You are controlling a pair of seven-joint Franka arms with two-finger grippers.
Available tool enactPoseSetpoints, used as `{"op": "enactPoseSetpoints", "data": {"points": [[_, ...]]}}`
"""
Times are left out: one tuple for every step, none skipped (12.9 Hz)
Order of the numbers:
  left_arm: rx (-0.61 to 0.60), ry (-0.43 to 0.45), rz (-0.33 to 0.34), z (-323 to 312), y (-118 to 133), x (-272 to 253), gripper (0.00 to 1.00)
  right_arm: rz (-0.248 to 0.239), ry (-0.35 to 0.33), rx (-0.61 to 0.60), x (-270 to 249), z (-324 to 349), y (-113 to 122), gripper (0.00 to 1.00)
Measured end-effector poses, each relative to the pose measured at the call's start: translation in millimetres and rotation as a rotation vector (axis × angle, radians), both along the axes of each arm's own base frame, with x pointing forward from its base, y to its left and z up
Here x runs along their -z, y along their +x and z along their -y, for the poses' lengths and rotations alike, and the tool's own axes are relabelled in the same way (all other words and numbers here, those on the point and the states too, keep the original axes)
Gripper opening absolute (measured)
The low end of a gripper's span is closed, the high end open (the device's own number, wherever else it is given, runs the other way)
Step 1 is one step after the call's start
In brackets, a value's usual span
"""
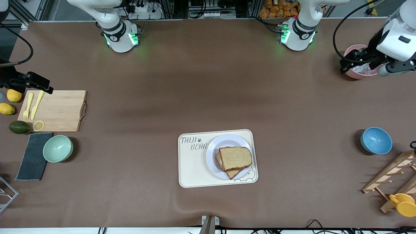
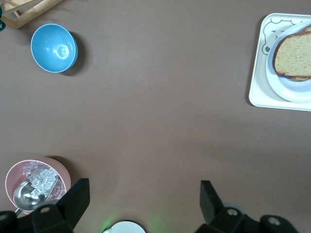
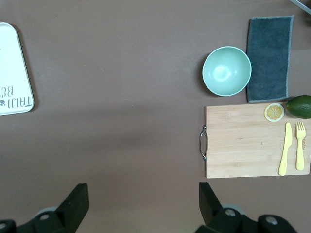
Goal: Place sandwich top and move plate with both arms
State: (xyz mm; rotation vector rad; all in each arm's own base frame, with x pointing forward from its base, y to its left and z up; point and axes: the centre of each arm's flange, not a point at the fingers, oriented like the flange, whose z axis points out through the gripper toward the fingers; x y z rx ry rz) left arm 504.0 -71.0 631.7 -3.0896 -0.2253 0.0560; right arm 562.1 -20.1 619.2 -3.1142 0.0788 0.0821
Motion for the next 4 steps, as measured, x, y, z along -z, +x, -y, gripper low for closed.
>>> {"op": "enactPoseSetpoints", "data": {"points": [[-0.001,0.0,-0.001,-0.4,1.4,1.9,1.0,0.0,0.0,0.0,0.0,0.0,0.0,1.0],[-0.004,0.0,0.003,-1.8,2.5,2.2,1.0,0.0,0.0,0.0,0.0,0.0,0.0,1.0],[-0.007,-0.001,0.007,-3.4,3.2,1.6,1.0,0.0,0.0,0.0,0.0,-0.1,0.0,1.0],[-0.009,-0.002,0.012,-4.5,3.8,0.2,1.0,0.0,0.0,0.0,0.0,-0.1,0.0,1.0]]}}
